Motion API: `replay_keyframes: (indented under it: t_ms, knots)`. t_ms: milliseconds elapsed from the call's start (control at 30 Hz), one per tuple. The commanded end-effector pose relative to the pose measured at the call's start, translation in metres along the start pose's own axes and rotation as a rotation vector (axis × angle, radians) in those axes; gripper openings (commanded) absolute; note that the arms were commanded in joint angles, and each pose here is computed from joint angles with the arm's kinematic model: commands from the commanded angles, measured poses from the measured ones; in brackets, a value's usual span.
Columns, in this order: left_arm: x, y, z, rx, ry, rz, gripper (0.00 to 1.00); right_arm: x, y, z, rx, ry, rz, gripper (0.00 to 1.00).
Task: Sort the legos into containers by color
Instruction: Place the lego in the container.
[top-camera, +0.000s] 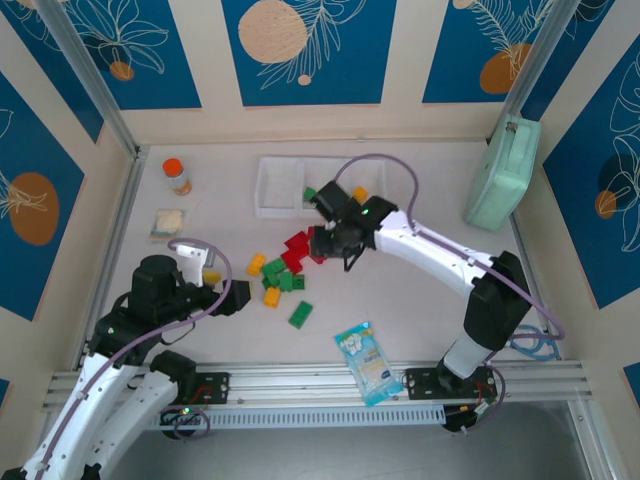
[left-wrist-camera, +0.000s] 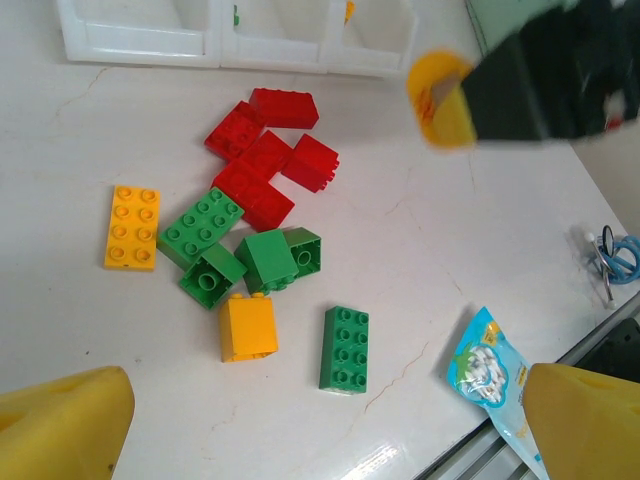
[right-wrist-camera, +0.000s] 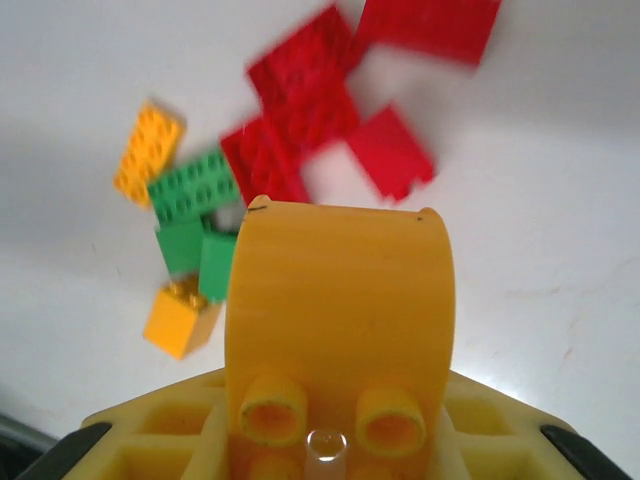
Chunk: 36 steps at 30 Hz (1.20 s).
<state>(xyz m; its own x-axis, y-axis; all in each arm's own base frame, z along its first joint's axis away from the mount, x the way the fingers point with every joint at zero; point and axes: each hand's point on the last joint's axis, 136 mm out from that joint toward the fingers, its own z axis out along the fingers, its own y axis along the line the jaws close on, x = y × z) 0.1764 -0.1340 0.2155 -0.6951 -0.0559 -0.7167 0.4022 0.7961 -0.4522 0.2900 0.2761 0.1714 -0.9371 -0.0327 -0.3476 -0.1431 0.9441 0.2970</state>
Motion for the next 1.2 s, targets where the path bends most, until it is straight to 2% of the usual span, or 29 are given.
replay_keyframes:
  t_ms: [0, 133, 300, 567, 767, 1033, 1167]
  knots:
    - [0.0, 0.002, -0.004, -0.014, -0.009, 0.003, 0.99, -0.034, -0.02, -0.015, -0.007, -0.038, -0.019, 0.25]
    - [0.0, 0.002, -0.003, -0.012, -0.007, 0.004, 0.99, -0.081, -0.039, -0.018, -0.023, -0.075, 0.015, 0.24]
    - [0.001, 0.004, -0.001, -0.02, 0.002, -0.001, 0.99, -0.129, -0.063, 0.002, -0.034, -0.096, 0.039, 0.24]
    - [0.002, 0.005, 0.001, -0.028, 0.019, -0.006, 0.99, -0.172, -0.091, 0.065, -0.031, -0.116, 0.09, 0.25]
    - [0.003, 0.006, 0.004, -0.029, 0.034, -0.011, 0.99, -0.192, -0.115, 0.089, -0.007, -0.127, 0.165, 0.25]
    - [0.004, 0.009, 0.006, -0.042, 0.045, -0.019, 0.99, -0.216, -0.122, 0.113, -0.086, -0.127, 0.235, 0.35]
    - [0.004, 0.009, 0.006, -0.045, 0.045, -0.02, 0.99, -0.218, -0.124, 0.125, -0.086, -0.093, 0.256, 0.49]
